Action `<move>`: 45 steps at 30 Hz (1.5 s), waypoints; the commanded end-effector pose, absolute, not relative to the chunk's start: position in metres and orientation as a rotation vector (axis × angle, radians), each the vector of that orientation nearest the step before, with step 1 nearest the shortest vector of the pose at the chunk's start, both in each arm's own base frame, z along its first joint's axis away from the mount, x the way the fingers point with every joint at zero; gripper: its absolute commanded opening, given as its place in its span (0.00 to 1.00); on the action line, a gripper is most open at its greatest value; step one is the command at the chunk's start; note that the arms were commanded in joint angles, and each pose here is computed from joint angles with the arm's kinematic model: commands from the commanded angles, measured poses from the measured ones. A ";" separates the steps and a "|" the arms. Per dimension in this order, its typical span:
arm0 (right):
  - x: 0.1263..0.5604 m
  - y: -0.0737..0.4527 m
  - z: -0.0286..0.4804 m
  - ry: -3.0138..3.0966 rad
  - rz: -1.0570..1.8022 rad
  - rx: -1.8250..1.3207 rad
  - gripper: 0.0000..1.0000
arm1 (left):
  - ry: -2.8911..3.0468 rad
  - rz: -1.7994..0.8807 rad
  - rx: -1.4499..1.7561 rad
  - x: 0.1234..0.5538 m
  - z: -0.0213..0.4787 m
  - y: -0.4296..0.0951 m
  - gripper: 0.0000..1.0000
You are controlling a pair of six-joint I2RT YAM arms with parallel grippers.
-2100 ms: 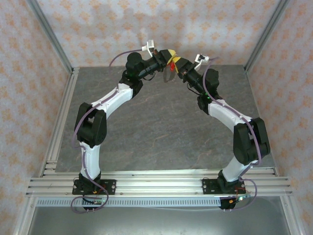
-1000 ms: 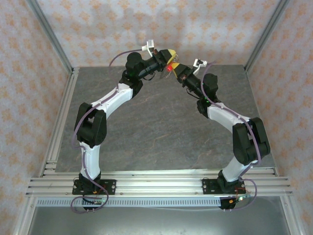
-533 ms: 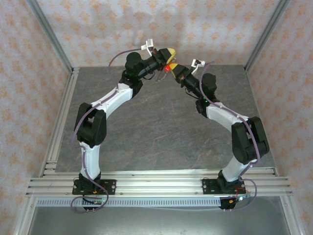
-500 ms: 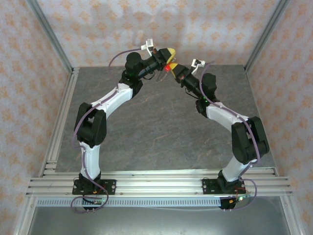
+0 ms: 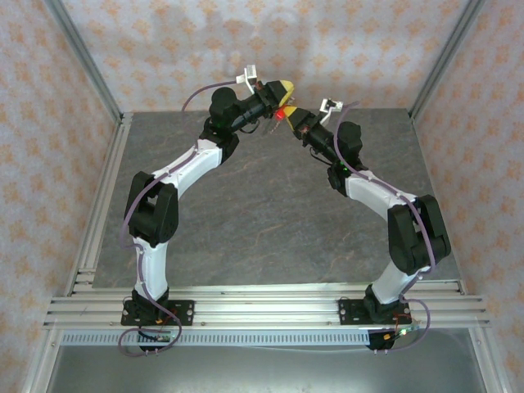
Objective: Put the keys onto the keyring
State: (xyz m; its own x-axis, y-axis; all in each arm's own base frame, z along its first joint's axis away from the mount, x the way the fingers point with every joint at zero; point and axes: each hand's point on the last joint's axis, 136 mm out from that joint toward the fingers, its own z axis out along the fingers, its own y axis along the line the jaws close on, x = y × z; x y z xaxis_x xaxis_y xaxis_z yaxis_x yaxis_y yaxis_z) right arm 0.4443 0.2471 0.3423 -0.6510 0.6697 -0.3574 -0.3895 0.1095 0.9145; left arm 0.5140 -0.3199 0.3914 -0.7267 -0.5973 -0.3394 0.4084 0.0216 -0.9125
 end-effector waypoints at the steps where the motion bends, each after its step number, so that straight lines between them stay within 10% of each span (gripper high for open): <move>1: 0.432 0.250 0.383 1.497 1.657 0.179 0.00 | 1.542 -1.816 -0.111 0.499 0.413 -0.326 0.00; 45: 0.417 0.228 0.383 1.595 1.431 0.094 0.00 | 1.634 -1.790 -0.031 0.482 0.390 -0.330 0.20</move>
State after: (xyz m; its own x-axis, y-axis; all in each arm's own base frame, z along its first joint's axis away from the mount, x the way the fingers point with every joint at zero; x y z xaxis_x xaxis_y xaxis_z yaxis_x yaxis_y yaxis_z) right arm 0.4274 0.2327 0.3425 -0.6019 0.5982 -0.5290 -0.4135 0.3332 0.8473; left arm 0.5046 -0.3281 0.3583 -0.7686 -0.5274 -0.3621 0.3837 0.0728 -0.9206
